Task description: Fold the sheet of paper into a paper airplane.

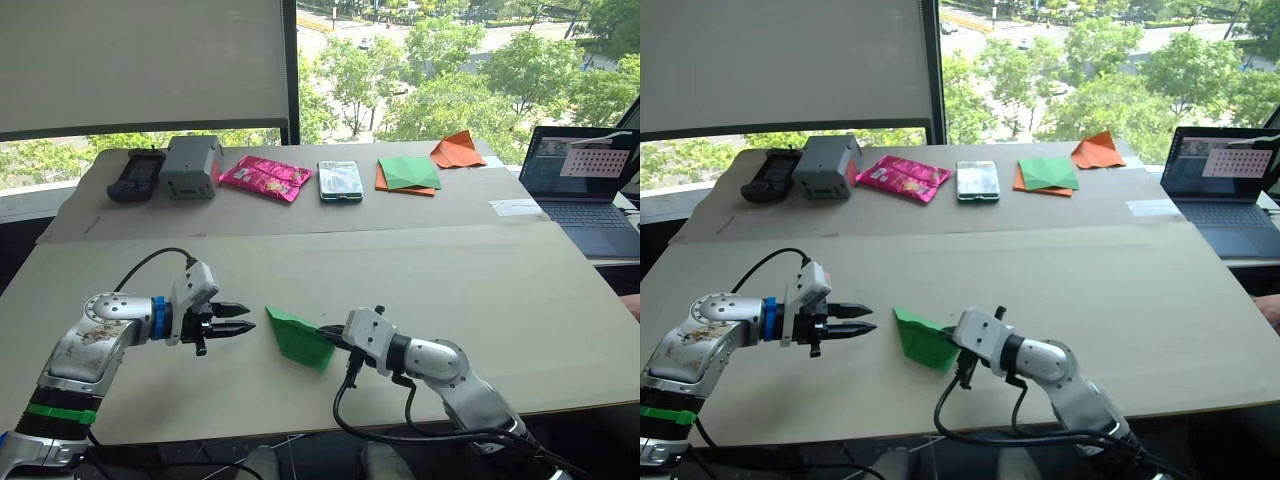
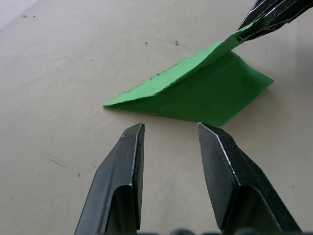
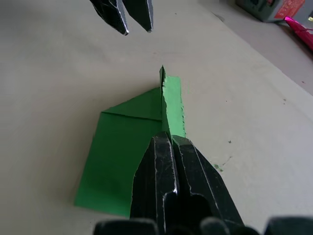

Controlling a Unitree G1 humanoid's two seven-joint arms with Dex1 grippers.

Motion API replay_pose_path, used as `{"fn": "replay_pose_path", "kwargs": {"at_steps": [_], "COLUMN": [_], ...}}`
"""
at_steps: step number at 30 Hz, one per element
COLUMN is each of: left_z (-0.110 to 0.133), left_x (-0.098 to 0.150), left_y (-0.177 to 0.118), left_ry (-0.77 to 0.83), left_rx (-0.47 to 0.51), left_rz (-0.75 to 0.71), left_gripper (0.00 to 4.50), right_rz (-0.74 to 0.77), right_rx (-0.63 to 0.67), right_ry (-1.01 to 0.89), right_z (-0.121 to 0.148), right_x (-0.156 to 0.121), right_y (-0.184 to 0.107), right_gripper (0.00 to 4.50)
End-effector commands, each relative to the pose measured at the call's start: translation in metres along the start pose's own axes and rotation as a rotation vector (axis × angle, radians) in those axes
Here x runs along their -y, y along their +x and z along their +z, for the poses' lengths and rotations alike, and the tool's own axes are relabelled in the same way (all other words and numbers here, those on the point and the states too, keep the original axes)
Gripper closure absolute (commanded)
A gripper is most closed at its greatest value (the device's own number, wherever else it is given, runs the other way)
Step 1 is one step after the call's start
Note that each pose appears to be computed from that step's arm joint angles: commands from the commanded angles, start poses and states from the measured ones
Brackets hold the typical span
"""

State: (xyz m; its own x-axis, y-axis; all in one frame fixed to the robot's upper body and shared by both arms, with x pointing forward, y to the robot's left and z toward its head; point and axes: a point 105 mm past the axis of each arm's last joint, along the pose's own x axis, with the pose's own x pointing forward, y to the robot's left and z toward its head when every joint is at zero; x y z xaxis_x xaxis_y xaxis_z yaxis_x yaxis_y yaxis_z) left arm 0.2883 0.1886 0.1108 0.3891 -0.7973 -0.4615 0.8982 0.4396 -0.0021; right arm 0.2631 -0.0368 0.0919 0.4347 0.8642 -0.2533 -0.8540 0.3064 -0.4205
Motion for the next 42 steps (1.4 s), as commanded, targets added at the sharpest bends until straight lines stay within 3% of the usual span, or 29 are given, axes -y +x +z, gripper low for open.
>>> {"fn": "replay_pose_path", "kwargs": {"at_steps": [1,6,14,20,24,33,42], "left_z": [0.014,0.021,0.004,-0.006,-0.013,-0.044,-0.062], "left_x": [-0.005,0.0,0.003,0.012,0.014,0.006,0.009], "left_y": [-0.007,-0.019,-0.006,0.004,0.005,0.01,0.013], "left_ry": [0.013,-0.038,0.006,0.016,0.035,0.152,0.197], "left_rx": [0.052,0.106,0.061,0.044,0.013,-0.158,-0.238], "left_rz": [0.014,-0.062,-0.075,-0.102,-0.113,-0.073,-0.103], "left_gripper": [2.67,2.67,2.67,4.48,4.48,4.48,4.48], "right_rz": [0.092,0.237,0.326,0.339,0.325,0.312,0.307], "right_rx": [0.066,0.128,0.123,0.101,0.094,0.09,0.063], "right_ry": [-0.072,-0.094,-0.162,-0.142,-0.137,-0.121,-0.099], "right_z": [0.012,0.02,0.016,0.007,0.006,0.009,0.006], "right_x": [-0.002,0.0,0.009,0.001,0.001,0.001,-0.001], "right_y": [-0.001,0.002,0.012,0.015,0.016,0.017,0.02], "right_gripper": [4.49,4.49,4.49,4.5,4.5,4.5,4.5]}}
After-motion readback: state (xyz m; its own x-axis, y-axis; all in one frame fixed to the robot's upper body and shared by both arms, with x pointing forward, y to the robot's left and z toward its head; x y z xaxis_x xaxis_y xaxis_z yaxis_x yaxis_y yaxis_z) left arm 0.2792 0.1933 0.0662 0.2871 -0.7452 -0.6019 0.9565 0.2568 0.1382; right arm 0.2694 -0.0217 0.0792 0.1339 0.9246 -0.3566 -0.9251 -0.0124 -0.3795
